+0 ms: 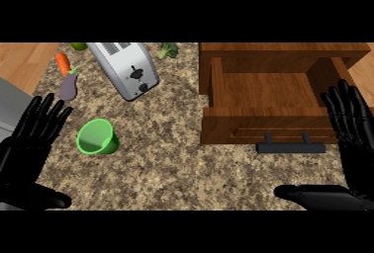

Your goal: Pick up the cup, place it into the drawer and close the drawer

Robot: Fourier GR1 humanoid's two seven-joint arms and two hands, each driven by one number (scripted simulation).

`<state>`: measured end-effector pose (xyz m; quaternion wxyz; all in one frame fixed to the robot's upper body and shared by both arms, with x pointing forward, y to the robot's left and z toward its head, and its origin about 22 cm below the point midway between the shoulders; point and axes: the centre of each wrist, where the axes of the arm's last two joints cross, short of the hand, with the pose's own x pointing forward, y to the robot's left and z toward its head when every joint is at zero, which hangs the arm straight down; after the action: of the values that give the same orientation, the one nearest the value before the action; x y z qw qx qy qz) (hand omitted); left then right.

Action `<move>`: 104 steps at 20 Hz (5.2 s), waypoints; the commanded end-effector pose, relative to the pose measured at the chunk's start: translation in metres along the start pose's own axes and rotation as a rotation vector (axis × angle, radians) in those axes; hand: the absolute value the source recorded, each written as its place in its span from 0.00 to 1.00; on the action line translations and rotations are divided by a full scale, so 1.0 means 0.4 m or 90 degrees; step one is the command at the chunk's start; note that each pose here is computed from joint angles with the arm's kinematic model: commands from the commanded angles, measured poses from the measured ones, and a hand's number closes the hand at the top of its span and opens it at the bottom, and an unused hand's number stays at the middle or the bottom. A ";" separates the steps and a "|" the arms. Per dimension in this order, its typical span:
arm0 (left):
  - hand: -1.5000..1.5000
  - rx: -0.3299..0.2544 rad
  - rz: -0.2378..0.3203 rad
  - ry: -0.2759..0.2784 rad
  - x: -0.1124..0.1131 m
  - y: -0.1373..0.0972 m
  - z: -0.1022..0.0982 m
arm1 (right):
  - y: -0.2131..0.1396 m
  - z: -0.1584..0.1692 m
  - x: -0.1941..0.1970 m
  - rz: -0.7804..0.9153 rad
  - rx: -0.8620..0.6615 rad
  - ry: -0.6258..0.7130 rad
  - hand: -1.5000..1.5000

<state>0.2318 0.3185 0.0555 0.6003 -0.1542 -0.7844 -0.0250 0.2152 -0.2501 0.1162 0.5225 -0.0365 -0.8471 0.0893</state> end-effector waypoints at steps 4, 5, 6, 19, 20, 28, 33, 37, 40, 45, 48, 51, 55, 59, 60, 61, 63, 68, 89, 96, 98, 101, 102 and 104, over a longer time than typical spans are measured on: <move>0.00 0.064 -0.046 0.041 -0.117 0.077 0.031 | -0.056 -0.010 -0.039 0.005 0.000 0.011 0.00; 0.00 0.064 -0.058 0.035 -0.116 0.090 0.045 | 0.003 -0.005 -0.028 -0.002 -0.002 -0.010 0.00; 0.00 0.081 -0.050 0.042 -0.114 0.119 0.058 | -0.038 -0.013 -0.010 0.010 0.006 0.002 0.00; 0.00 0.131 -0.110 0.116 -0.285 0.224 0.078 | -0.069 -0.045 -0.033 0.000 0.015 -0.001 0.00; 0.00 0.130 -0.103 0.123 -0.326 0.202 0.114 | -0.015 -0.034 0.003 -0.001 0.017 0.004 0.00; 0.00 0.160 -0.090 0.090 -0.347 0.279 0.114 | -0.036 -0.059 -0.027 -0.003 0.014 -0.011 0.00; 0.00 0.167 -0.100 0.074 -0.423 0.210 0.133 | -0.030 -0.025 -0.005 0.001 0.019 -0.006 0.00; 0.00 0.159 -0.095 0.082 -0.411 0.224 0.116 | 0.012 -0.005 0.004 -0.011 0.027 -0.005 0.00; 0.00 0.145 -0.092 0.069 -0.405 0.242 0.159 | -0.014 -0.037 -0.031 -0.012 0.017 -0.001 0.00; 0.00 0.135 -0.083 0.070 -0.415 0.227 0.142 | -0.018 -0.047 -0.019 -0.017 0.028 -0.008 0.00; 0.00 0.129 -0.079 0.067 -0.423 0.208 0.107 | -0.055 -0.049 -0.059 -0.007 0.025 -0.006 0.00; 0.00 0.131 -0.076 0.059 -0.417 0.210 0.088 | -0.018 -0.038 -0.030 -0.014 0.036 -0.008 0.00; 0.00 0.118 -0.041 0.049 -0.427 0.184 0.052 | -0.005 -0.073 -0.030 -0.022 0.032 -0.011 0.00; 0.00 0.104 -0.005 0.038 -0.441 0.171 0.065 | -0.007 -0.064 -0.038 -0.019 0.027 -0.008 0.00; 0.00 0.102 0.012 0.037 -0.435 0.184 0.079 | -0.015 -0.053 -0.049 -0.020 0.040 0.001 0.00; 0.00 0.091 0.013 0.040 -0.451 0.155 0.061 | -0.049 -0.051 -0.033 -0.014 0.046 -0.005 0.00; 0.00 0.095 0.028 0.022 -0.444 0.156 0.038 | -0.052 -0.038 -0.039 -0.015 0.026 0.006 0.00; 1.00 0.061 0.092 0.008 -0.429 0.161 0.007 | -0.022 -0.035 -0.037 -0.024 0.035 0.001 0.00; 1.00 0.208 0.077 -0.164 -0.470 0.072 -0.020 | -0.046 -0.058 -0.032 -0.004 0.043 0.011 0.00; 1.00 0.127 0.069 -0.215 -0.415 0.021 -0.162 | -0.028 -0.036 -0.040 0.002 0.016 0.026 0.00; 1.00 0.086 0.050 -0.190 -0.370 0.047 -0.198 | -0.076 -0.057 -0.028 -0.006 0.026 0.017 0.00; 1.00 0.065 0.033 -0.222 -0.341 -0.015 -0.266 | -0.059 -0.025 -0.038 -0.004 0.021 0.016 0.00; 1.00 0.048 0.038 -0.219 -0.285 -0.007 -0.311 | -0.062 -0.018 -0.051 -0.002 0.004 0.023 0.00; 1.00 0.038 0.004 -0.237 -0.279 -0.075 -0.359 | -0.095 -0.021 -0.052 0.009 0.023 0.030 0.00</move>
<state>0.3620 0.2612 -0.0419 0.4867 -0.1268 -0.8624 0.0574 0.2362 -0.2831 0.1106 0.5374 -0.0330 -0.8365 0.1019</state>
